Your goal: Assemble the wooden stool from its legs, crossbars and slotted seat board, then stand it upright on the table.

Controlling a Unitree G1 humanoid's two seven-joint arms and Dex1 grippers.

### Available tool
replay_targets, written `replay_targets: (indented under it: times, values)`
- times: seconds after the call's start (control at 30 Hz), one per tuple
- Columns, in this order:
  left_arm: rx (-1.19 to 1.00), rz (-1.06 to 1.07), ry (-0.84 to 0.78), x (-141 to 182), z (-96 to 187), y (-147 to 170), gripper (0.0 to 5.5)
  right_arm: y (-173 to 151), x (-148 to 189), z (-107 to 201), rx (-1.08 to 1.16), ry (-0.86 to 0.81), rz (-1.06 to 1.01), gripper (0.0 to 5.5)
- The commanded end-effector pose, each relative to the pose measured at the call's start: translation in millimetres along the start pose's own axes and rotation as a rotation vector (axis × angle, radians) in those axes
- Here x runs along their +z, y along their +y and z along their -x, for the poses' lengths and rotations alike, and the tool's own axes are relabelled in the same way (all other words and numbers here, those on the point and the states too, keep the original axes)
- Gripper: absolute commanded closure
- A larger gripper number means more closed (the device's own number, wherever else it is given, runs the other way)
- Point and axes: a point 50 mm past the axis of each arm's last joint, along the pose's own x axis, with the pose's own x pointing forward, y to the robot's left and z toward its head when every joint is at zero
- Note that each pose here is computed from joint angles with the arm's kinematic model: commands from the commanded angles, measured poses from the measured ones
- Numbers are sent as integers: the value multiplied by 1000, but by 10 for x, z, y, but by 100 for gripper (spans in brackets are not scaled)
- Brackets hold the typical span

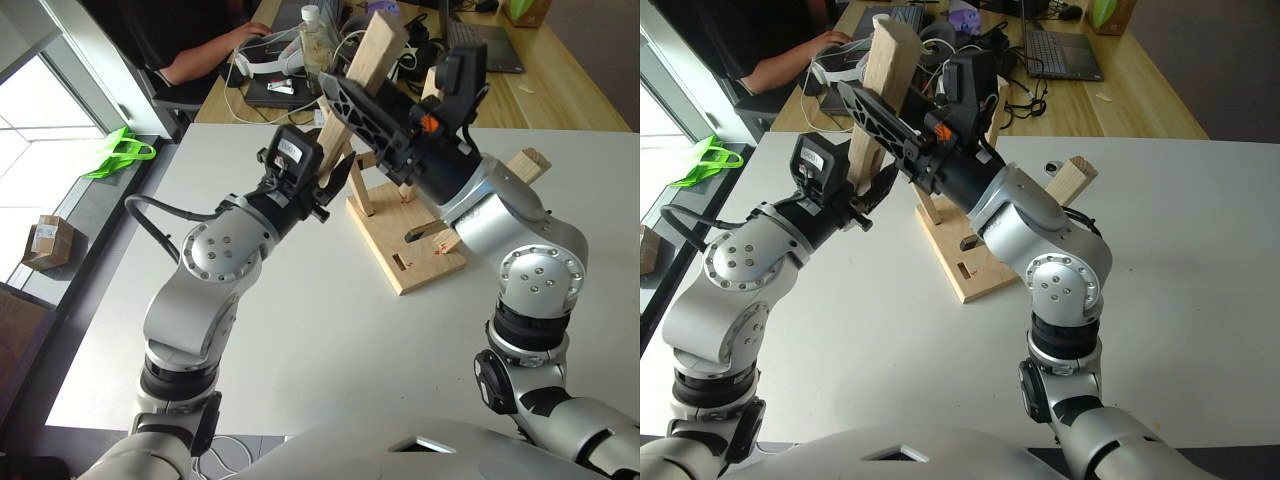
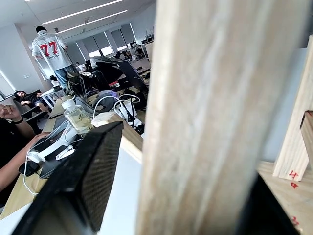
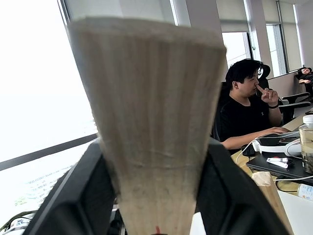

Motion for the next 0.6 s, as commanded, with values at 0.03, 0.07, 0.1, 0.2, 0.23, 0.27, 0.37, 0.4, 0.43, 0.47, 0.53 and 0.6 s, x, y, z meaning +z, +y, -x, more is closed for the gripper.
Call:
replay_targets:
  times: [0.03, 0.07, 0.1, 0.2, 0.23, 0.27, 0.37, 0.4, 0.43, 0.47, 0.53, 0.6]
  values:
    - [-144, -78, 123, -135, 127, -92, 311, -22, 55, -8, -25, -38, 16, 345]
    - [-198, -73, 161, -178, 224, -85, 311, -34, 61, -6, -36, -39, 30, 346]
    - [-250, -41, 176, -181, 342, -59, 311, -49, 61, -2, -49, -34, 57, 347]
    - [-257, 56, 49, 84, 602, 237, 311, -74, 31, 14, -79, -2, 160, 348]
    - [-223, 97, -44, 235, 649, 383, 311, -74, 20, 21, -88, 3, 184, 348]
    - [-196, 142, -155, 400, 691, 509, 311, -67, 7, 25, -91, 6, 205, 348]
    - [-190, 258, -370, 718, 718, 621, 311, -63, -45, 31, -99, 18, 264, 348]
    - [-185, 284, -395, 771, 694, 618, 311, -59, -65, 31, -100, 26, 282, 348]
    - [-181, 308, -414, 817, 678, 609, 311, -56, -83, 30, -96, 34, 302, 348]
    - [-180, 346, -432, 861, 663, 601, 311, -51, -101, 28, -93, 39, 316, 348]
    - [-191, 427, -439, 926, 605, 558, 311, -25, -143, 15, -80, 49, 356, 348]
    - [-186, 480, -392, 918, 529, 507, 311, -4, -176, -4, -62, 56, 401, 348]
